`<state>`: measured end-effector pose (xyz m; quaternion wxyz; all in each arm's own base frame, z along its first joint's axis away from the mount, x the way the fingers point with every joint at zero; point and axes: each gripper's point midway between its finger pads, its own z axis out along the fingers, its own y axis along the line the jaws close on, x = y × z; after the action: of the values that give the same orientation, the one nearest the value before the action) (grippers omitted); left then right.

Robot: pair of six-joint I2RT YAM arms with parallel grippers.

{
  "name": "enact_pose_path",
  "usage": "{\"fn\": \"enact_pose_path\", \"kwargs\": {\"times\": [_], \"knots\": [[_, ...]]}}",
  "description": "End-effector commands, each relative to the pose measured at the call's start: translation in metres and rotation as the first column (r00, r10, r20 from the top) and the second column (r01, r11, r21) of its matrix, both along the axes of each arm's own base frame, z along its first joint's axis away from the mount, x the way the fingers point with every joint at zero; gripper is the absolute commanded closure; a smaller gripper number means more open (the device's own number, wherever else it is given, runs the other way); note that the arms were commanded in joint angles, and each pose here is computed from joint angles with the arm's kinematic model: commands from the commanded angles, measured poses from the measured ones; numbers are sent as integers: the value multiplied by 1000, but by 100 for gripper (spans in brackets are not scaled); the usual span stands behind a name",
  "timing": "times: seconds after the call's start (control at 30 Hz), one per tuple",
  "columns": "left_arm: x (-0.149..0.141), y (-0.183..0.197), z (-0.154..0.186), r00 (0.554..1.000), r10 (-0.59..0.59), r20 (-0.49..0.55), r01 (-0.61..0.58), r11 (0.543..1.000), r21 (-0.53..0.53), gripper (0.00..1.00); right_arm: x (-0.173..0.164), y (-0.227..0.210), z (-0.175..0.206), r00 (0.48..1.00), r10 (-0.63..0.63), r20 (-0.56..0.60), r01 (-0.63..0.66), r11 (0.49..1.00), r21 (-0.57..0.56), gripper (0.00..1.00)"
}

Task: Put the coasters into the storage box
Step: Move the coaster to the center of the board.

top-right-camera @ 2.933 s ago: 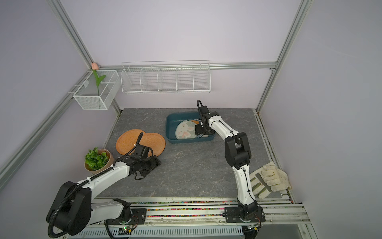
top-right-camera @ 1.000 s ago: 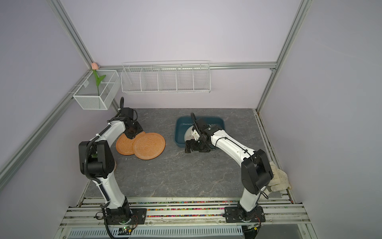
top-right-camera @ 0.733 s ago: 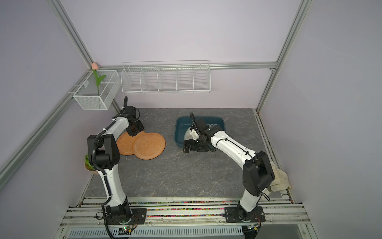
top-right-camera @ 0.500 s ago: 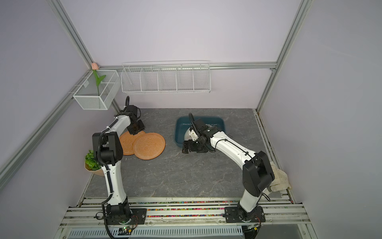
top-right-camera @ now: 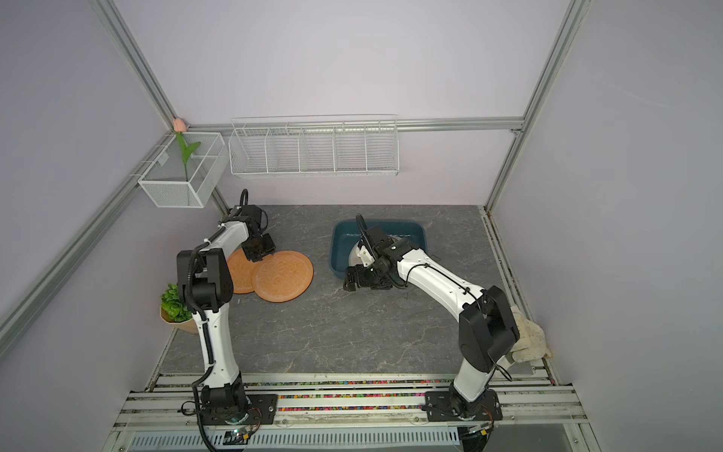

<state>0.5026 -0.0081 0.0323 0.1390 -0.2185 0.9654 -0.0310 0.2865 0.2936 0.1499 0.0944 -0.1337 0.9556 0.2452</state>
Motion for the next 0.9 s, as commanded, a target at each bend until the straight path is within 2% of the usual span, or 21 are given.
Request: {"fn": "enact_pose_path", "kwargs": {"times": [0.0,0.33,0.5,0.63,0.77,0.87], "knots": [[-32,-12,-10,993,-52,-105,48,998,-36,56,3,6,7,1000,-4,18,4,1000,20,4],[-66,-54,-5,971,-179,-158,174,984,-44,55,-1,8,3,1000,0,13,0,1000,20,4],[-76,-51,15,980,-151,-127,153,988,8,54,-2,5,6,1000,-9,28,8,1000,20,4],[-57,-48,45,991,-129,-37,130,991,41,53,-5,1,8,999,-12,31,12,1000,15,4],[-19,-57,71,985,-138,103,137,990,22,48,-8,-3,6,999,-12,32,12,1000,5,5],[10,-71,74,969,-175,176,180,984,-16,45,-8,-6,6,999,-12,31,12,1000,-4,5]]}}
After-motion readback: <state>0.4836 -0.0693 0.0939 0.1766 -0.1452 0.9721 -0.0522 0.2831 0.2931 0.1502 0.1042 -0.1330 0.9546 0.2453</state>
